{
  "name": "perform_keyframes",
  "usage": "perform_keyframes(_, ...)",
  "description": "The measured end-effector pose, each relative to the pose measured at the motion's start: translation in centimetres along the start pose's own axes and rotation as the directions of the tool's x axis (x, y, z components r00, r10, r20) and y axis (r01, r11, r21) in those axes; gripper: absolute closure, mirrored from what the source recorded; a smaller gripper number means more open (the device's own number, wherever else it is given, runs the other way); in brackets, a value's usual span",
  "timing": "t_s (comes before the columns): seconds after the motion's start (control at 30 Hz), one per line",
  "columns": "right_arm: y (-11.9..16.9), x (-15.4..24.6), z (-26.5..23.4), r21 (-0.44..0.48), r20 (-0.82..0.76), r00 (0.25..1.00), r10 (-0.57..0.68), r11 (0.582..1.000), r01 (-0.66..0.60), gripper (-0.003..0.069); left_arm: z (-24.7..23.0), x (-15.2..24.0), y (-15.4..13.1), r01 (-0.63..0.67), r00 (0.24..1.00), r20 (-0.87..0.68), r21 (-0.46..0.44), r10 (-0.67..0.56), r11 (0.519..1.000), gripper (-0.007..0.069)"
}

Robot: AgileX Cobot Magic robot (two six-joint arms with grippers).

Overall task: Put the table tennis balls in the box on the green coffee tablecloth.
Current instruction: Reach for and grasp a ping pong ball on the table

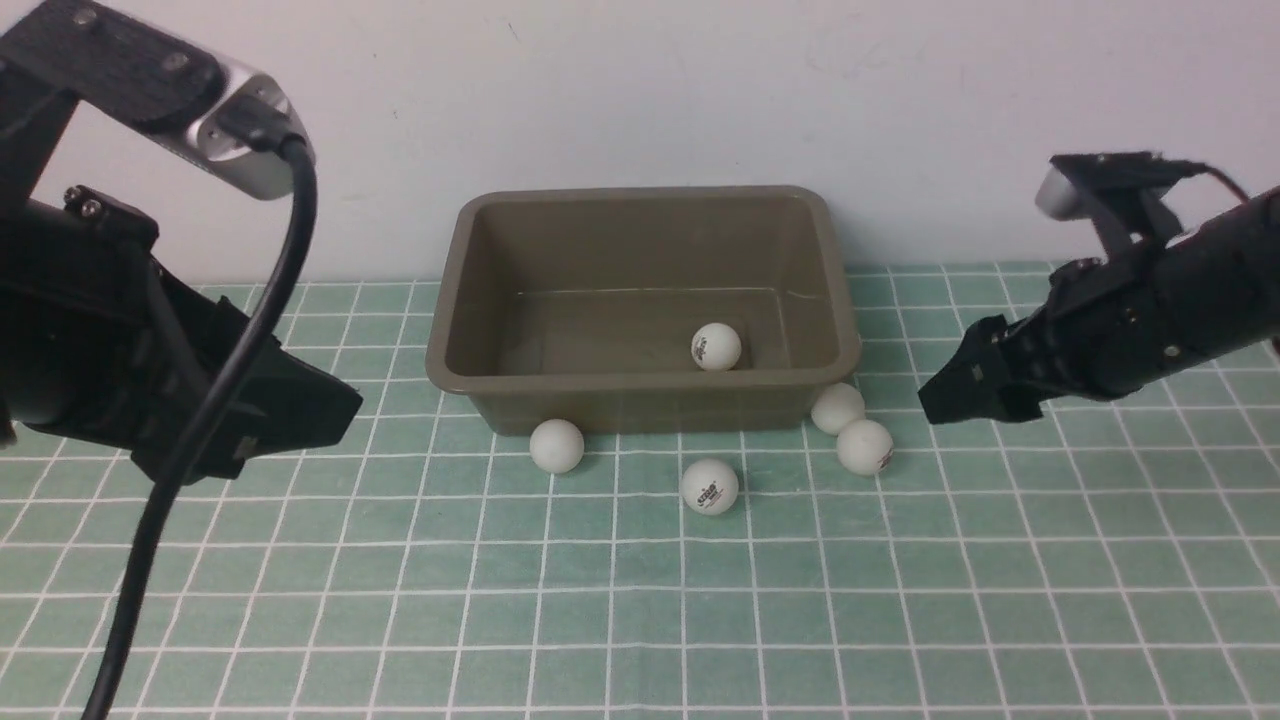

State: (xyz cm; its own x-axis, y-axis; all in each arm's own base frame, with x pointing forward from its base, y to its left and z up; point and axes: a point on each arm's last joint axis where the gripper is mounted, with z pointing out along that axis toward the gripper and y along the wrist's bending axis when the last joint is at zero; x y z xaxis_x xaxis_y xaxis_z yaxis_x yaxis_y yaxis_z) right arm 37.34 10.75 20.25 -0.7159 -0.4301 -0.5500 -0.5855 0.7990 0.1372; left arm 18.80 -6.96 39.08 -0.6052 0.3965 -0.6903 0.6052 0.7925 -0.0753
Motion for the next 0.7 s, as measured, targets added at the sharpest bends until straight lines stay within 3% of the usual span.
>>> perform_keyframes(0.1,0.8,-0.8,1.1,0.012,-0.030,0.998,-0.064,0.998,0.064,0.0113,0.0,0.0,0.0,0.000,1.000,0.000,0.000,0.000,1.000,0.0220)
perform_keyframes(0.3,0.3,-0.9,2.4,0.086,-0.097,0.993,-0.070,0.993,0.079,0.0113,0.0,0.0,0.0,0.000,1.000,0.000,0.000,0.000,1.000,0.0220)
perform_keyframes(0.7,-0.2,-0.9,4.0,0.080,-0.110,0.993,-0.042,0.995,0.051,0.0113,0.0,0.0,0.0,0.000,1.000,-0.001,0.000,0.000,1.000,0.0220)
